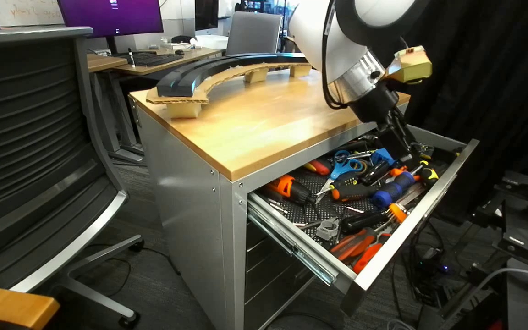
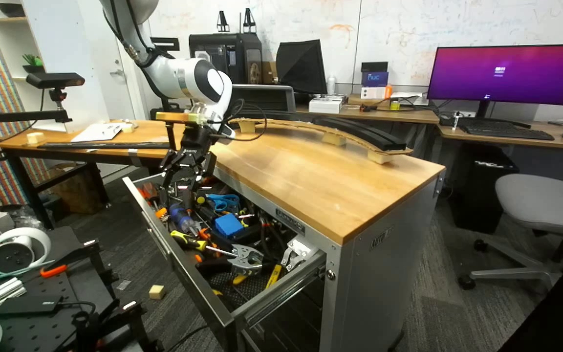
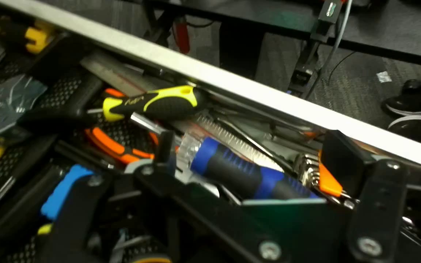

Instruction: Take the screw driver and put in the open drawer, and then close the drawer

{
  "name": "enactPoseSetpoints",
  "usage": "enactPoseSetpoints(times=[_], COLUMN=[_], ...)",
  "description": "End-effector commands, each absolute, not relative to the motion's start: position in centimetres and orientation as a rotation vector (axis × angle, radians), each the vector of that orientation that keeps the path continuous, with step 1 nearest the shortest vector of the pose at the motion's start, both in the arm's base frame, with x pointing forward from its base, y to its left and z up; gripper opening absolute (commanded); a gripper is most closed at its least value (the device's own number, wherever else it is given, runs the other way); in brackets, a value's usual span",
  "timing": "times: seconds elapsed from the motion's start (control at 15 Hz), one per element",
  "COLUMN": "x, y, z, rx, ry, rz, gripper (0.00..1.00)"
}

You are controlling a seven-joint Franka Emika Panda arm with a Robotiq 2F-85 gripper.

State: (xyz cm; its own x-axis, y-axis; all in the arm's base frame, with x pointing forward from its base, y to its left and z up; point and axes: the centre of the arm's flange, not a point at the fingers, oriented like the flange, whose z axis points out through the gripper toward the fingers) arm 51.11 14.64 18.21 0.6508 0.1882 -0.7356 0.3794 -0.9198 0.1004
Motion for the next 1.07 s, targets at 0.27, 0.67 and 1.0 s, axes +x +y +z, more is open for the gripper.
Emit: enactPoseSetpoints(times=[0.27, 0.67, 1.0], x=[43.9, 41.3, 43.0], y=[7.3, 6.5, 7.9], z=[16.0, 13.8, 12.2], rx=[2.792, 2.803, 2.776], ry=[0.015, -0.119, -0.140], rz=[-1.351, -1.464, -1.287], gripper=[0.75, 0.35, 0.02])
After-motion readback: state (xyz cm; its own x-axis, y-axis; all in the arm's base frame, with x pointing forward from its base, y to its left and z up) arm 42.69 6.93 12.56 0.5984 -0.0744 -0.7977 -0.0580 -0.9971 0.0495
